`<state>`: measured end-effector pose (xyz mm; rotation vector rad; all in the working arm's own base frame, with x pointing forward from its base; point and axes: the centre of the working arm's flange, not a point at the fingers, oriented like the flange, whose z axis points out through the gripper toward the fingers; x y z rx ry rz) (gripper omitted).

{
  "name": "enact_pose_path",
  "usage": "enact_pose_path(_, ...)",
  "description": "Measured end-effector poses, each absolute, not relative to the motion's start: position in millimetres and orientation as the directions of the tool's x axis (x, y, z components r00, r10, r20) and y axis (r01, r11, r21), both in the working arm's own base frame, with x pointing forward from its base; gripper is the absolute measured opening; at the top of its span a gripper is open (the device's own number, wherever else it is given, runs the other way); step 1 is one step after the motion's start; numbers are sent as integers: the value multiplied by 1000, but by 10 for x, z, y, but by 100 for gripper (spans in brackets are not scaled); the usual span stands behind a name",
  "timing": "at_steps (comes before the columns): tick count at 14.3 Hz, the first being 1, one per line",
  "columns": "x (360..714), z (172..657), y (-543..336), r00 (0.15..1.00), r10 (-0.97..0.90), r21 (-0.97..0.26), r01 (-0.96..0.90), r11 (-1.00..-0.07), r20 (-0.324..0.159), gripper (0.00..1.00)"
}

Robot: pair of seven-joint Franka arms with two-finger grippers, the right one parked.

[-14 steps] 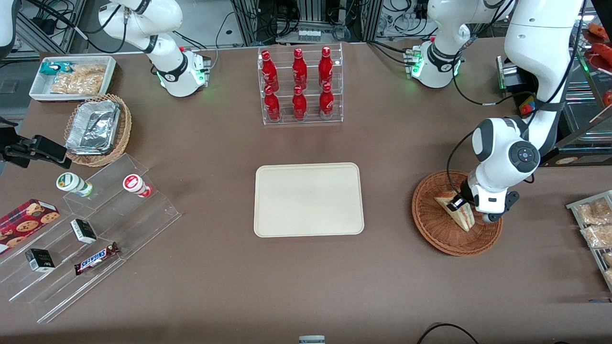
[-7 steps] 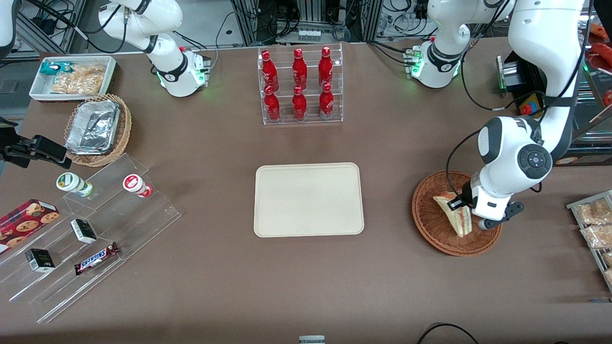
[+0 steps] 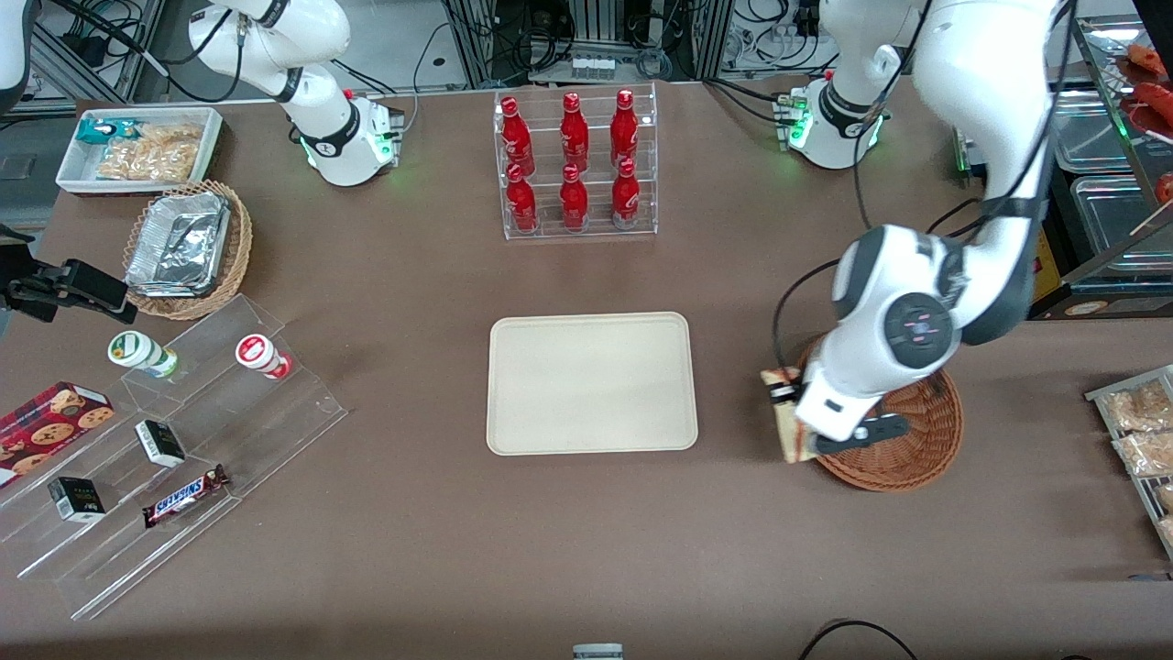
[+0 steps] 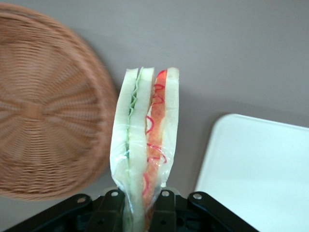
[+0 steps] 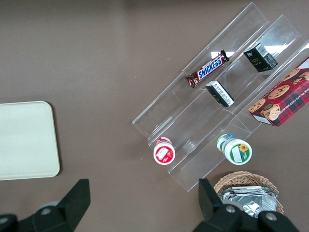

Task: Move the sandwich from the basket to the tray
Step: 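Lift the sandwich and carry it with the left gripper over the beige tray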

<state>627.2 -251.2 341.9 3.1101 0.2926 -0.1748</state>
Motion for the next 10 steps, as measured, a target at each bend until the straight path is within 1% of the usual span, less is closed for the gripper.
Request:
enact_pose_path(4, 6146, 3103, -3406, 987, 105, 6, 106, -994, -123, 15)
enact_pose_path(10, 5852, 2820, -4623, 991, 85, 29, 88, -996, -101, 15)
